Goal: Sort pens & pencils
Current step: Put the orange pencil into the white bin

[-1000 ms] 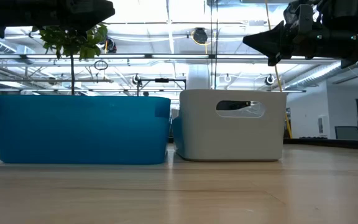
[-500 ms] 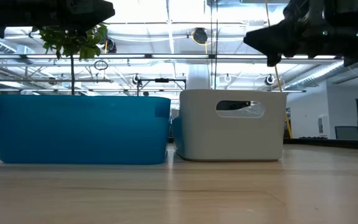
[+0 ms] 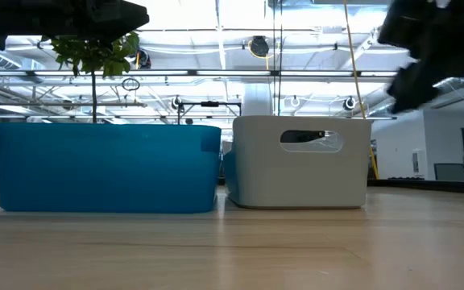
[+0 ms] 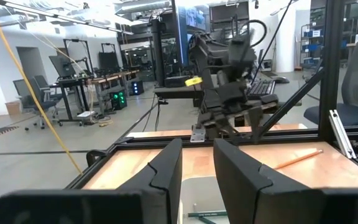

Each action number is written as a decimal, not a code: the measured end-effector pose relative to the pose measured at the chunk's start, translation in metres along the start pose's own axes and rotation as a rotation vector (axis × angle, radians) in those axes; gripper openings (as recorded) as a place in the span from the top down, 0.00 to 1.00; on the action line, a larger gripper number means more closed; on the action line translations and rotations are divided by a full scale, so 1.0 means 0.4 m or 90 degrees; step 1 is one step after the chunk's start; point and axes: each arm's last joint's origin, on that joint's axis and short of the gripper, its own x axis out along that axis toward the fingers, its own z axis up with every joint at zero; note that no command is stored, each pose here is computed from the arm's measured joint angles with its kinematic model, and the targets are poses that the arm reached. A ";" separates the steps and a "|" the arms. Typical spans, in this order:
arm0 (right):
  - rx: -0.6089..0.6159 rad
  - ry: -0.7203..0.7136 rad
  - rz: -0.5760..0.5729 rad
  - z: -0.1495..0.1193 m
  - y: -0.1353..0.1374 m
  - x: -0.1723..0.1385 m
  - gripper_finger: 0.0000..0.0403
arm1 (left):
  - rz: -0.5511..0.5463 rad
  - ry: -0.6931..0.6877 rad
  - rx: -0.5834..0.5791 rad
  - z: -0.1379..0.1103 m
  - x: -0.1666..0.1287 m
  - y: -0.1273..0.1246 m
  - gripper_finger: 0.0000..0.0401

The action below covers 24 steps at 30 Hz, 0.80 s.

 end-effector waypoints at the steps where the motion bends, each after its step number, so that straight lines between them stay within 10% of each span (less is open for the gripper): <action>1: 0.031 0.024 0.001 -0.012 0.008 -0.002 0.59 | 0.000 0.000 0.000 0.000 0.000 0.000 0.76; 24: 0.369 0.417 -0.269 -0.093 0.164 0.102 0.71 | -0.001 0.006 0.000 -0.002 0.000 0.000 0.76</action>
